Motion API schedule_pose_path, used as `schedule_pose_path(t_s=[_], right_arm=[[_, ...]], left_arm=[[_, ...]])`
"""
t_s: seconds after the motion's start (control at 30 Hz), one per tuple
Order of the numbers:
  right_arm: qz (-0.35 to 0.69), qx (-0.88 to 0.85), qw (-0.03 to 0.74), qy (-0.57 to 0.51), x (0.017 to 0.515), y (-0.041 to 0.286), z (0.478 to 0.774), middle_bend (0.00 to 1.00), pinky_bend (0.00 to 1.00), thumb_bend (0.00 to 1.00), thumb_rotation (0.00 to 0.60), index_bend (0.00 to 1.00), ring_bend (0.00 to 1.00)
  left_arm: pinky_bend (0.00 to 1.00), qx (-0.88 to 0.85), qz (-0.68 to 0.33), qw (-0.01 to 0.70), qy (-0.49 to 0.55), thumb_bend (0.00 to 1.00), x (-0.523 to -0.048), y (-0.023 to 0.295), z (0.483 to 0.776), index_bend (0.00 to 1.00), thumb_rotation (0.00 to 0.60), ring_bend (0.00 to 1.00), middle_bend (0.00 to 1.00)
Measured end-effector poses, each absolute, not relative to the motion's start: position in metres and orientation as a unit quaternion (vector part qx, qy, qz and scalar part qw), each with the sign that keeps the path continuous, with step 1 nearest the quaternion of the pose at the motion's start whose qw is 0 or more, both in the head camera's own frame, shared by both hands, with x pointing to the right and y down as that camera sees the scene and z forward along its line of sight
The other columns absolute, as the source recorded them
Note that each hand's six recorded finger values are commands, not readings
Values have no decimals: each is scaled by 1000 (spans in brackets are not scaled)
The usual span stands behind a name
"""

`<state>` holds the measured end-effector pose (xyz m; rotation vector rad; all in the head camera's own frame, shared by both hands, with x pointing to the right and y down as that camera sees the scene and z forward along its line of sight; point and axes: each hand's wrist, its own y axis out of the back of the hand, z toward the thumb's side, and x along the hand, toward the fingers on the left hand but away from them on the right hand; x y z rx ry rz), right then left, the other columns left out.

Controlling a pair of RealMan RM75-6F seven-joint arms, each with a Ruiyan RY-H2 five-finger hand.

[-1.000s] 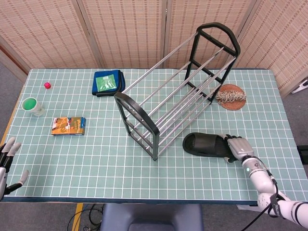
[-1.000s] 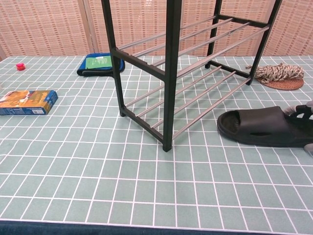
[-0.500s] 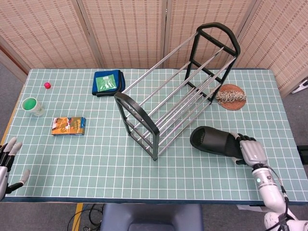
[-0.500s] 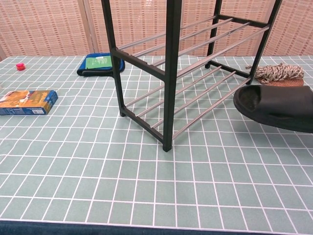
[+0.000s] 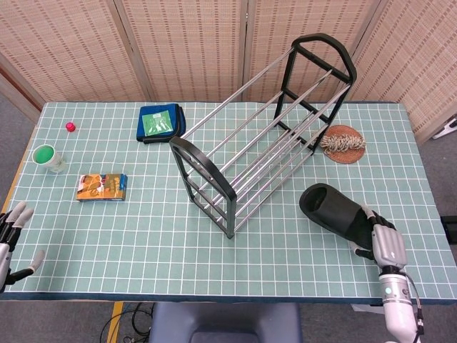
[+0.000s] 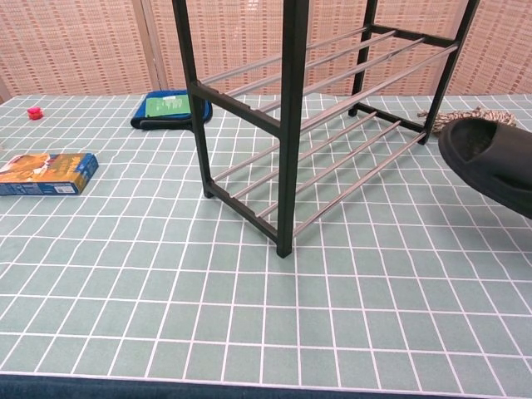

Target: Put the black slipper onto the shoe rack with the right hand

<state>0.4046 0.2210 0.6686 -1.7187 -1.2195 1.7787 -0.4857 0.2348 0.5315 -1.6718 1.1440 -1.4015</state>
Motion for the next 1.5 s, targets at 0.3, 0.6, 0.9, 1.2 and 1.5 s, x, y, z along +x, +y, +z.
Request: schedule_pose_path(t_s=[0.3,0.6,0.9,1.2,1.5], right_arm=[[628,-607,158,-461,404,215,681,342,559,302,600,325,389],[631,-625,151,-433,380,191,692,331,560,303,600,325,389],[624,-636,154,-428,353,168,691,322,560,303,600,325,389],[620,-643,145,-426,335,150,699,317,560,303,600,325,389],[620,-650,136,-418,317,129,710,313,560,303,600,325,389]], left_arm=[[0,-647,-528,323,446,377,-490,233,528,22,600,0,0],[0,-647,-517,324,457,378,-494,234,520,23,600,0,0],[0,-648,-512,323,462,378,-496,235,516,24,600,0,0],[0,-648,-505,327,468,377,-498,237,509,26,600,0,0],[0,-644,-500,327,477,377,-502,239,504,26,600,0,0]])
